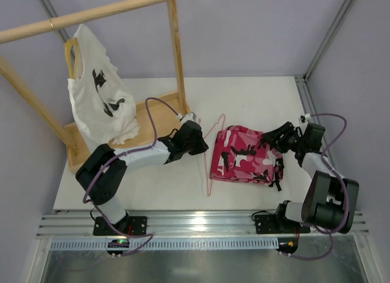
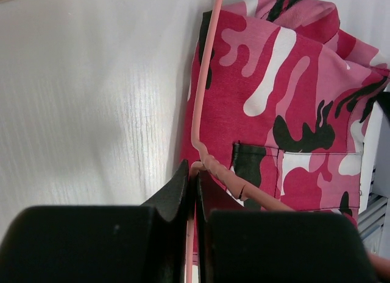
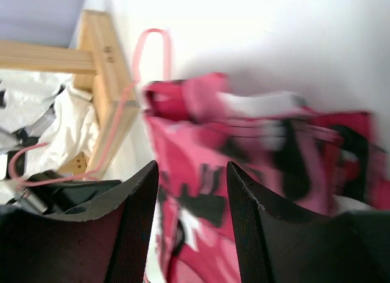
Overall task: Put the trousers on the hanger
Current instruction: Hang the hanger with trousers onto the clothesline
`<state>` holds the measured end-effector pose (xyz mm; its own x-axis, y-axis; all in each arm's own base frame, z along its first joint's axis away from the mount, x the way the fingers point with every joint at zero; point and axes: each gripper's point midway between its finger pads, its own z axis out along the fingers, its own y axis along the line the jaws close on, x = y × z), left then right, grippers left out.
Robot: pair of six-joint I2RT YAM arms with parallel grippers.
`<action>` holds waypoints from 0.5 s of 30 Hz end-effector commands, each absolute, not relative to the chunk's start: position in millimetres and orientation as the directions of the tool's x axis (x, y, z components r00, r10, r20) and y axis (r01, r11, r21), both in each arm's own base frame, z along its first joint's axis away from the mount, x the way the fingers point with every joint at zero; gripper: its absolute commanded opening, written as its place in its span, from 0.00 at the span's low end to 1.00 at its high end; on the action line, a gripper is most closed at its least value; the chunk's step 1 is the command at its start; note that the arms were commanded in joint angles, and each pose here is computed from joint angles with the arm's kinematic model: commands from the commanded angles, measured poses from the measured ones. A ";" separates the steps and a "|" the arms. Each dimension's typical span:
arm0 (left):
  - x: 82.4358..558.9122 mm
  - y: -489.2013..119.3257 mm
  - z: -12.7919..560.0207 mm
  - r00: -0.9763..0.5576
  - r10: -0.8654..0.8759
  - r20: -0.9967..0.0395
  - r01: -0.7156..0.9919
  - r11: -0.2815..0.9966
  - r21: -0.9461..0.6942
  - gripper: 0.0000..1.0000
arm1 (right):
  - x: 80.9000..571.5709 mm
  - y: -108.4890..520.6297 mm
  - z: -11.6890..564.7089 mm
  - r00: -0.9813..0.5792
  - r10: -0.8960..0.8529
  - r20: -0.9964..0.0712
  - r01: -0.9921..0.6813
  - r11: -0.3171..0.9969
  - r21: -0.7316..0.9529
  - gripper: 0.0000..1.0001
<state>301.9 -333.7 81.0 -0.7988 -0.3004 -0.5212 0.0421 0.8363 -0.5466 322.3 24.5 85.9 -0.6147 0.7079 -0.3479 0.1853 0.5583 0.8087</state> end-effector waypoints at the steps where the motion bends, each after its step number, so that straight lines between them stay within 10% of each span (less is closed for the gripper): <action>1: 276.6 -297.9 43.9 -0.862 -0.198 -0.466 0.007 0.916 -0.401 0.00 | 335.1 55.7 153.6 -0.605 0.601 -0.522 -0.016 0.646 0.763 0.52; 8: 275.9 -297.5 46.0 -0.862 -0.209 -0.462 -0.006 0.915 -0.403 0.00 | 351.4 175.4 180.9 -0.710 0.485 -0.510 -0.246 0.507 0.826 0.46; 15: 269.5 -292.7 36.3 -0.865 -0.247 -0.437 -0.045 0.905 -0.422 0.00 | 375.2 174.0 60.9 -0.811 0.478 -0.337 -0.064 0.500 0.863 0.43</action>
